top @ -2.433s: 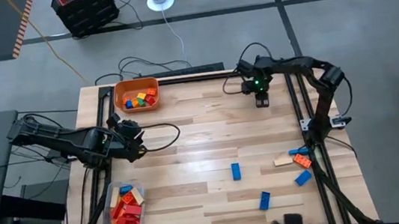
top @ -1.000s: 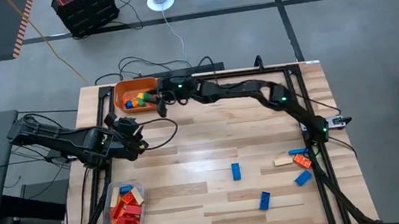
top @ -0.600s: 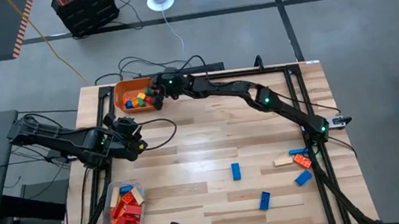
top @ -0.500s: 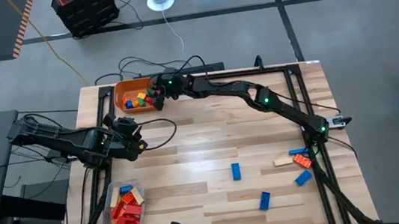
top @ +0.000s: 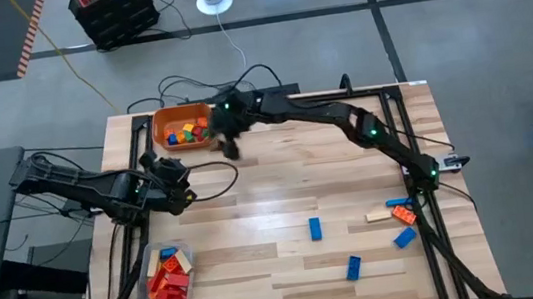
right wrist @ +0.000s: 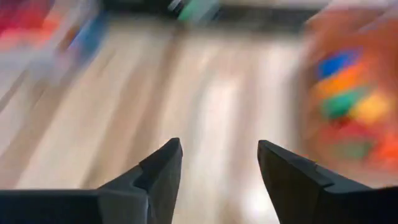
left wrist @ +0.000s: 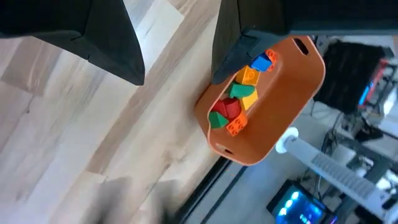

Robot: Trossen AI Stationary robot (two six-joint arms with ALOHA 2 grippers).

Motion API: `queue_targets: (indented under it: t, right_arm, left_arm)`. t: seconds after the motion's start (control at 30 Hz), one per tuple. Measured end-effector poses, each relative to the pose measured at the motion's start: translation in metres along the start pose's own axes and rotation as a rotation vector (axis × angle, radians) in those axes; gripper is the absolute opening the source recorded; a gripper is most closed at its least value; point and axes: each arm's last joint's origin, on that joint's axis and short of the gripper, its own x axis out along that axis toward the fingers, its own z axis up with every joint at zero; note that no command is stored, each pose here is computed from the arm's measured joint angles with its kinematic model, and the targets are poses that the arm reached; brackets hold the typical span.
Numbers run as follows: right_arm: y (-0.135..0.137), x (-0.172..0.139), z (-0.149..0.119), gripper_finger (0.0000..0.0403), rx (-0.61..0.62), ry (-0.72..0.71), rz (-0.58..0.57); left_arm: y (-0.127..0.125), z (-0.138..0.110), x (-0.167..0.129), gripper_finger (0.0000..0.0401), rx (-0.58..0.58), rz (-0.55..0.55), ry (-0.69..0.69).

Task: Sort blocks by size
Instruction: Put the large brown block into the transparent bin

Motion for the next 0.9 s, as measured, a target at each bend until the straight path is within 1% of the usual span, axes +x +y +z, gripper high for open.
queue_targets:
  t: [0.03, 0.1, 0.17, 0.27, 0.37, 0.43, 0.47, 0.57, 0.63, 0.7, 0.8, 0.9]
  right_arm:
    - [0.016, -0.006, -0.001, 0.0236, -0.030, 0.086, 0.045]
    - [0.047, -0.010, -0.005, 0.0228, -0.054, 0.243, 0.140]
    - [0.079, -0.011, -0.012, 0.0220, -0.048, 0.397, 0.225]
    - [0.122, -0.010, -0.021, 0.0210, -0.029, 0.595, 0.285]
    - [0.154, -0.011, -0.026, 0.0201, 0.030, 0.734, 0.300]
    - [0.176, -0.011, -0.028, 0.0195, 0.053, 0.804, 0.267]
    - [0.188, -0.010, -0.028, 0.0191, 0.046, 0.839, 0.235]
    - [0.225, -0.011, -0.031, 0.0180, -0.033, 0.922, 0.120]
    - [0.243, -0.011, -0.031, 0.0172, -0.051, 0.930, 0.078]
    - [0.256, -0.009, -0.031, 0.0165, -0.021, 0.915, 0.043]
    - [0.270, -0.009, -0.032, 0.0162, 0.021, 0.912, -0.058]
    - [0.292, -0.011, -0.034, 0.0165, 0.024, 0.909, -0.161]
  left_arm:
    - [0.000, 0.000, 0.000, 0.0180, 0.019, -0.002, -0.002]
    - [-0.001, 0.001, 0.000, 0.0180, 0.068, -0.006, -0.009]
    - [-0.002, 0.003, 0.000, 0.0180, 0.107, -0.015, -0.024]
    - [-0.005, 0.008, 0.000, 0.0180, 0.142, -0.031, -0.056]
    - [-0.007, 0.013, -0.001, 0.0180, 0.156, -0.048, -0.093]
    - [-0.008, 0.014, -0.001, 0.0180, 0.163, -0.059, -0.100]
    - [-0.008, 0.014, -0.001, 0.0180, 0.169, -0.066, -0.097]
    - [-0.009, 0.013, -0.001, 0.0180, 0.174, -0.079, -0.087]
    - [-0.010, 0.012, -0.002, 0.0180, 0.175, -0.095, -0.086]
    - [-0.011, 0.012, -0.003, 0.0180, 0.173, -0.104, -0.092]
    - [-0.013, 0.012, -0.006, 0.0180, 0.159, -0.127, -0.100]
    - [-0.016, 0.010, -0.009, 0.0180, 0.152, -0.170, -0.099]
